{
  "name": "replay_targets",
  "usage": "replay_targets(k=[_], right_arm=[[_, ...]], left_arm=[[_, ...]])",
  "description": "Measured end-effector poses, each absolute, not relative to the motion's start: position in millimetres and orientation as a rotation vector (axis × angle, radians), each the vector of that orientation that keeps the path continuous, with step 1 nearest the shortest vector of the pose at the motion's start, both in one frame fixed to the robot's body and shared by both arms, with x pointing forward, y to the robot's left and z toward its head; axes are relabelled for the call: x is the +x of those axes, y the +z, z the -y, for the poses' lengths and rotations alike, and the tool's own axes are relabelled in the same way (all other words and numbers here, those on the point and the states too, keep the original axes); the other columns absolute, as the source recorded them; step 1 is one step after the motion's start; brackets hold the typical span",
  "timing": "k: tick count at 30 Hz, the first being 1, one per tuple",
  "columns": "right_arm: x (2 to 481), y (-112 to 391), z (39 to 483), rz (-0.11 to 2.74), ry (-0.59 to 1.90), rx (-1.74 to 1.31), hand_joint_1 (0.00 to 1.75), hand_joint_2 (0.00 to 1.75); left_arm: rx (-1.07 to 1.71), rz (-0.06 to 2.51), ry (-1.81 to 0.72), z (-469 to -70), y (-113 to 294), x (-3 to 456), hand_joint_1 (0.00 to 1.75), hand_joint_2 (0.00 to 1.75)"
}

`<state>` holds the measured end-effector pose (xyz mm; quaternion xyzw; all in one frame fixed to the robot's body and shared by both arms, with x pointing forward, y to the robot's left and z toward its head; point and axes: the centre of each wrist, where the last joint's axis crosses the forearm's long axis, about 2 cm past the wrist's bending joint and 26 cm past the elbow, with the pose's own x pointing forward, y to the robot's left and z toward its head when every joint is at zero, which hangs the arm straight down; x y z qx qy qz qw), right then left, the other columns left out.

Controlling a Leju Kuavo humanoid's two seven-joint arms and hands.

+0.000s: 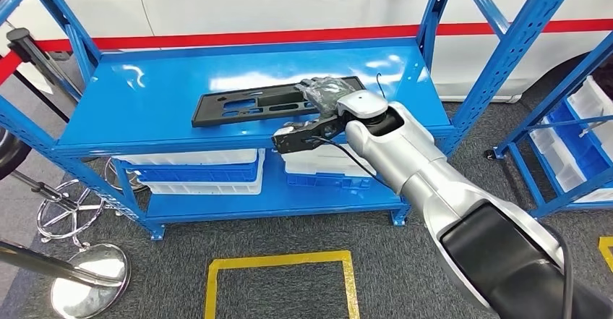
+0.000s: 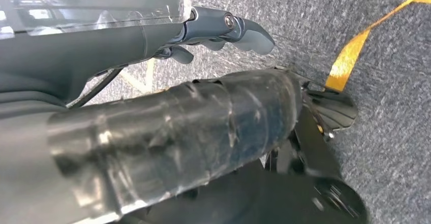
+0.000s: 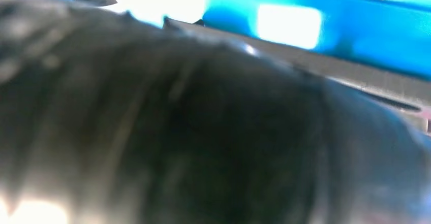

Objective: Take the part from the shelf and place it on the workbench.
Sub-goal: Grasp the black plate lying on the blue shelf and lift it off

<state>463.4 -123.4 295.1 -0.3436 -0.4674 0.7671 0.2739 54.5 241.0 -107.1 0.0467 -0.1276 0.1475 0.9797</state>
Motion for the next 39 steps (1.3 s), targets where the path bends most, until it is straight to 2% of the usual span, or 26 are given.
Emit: replay_targets(k=[39], right_arm=[[462.5, 279.3, 132.2, 1.22, 2.078, -0.885, 0.0, 0.0]], left_arm=[[0.093, 0.246, 0.311, -241.9, -107.3, 53.8, 0.0, 0.0]])
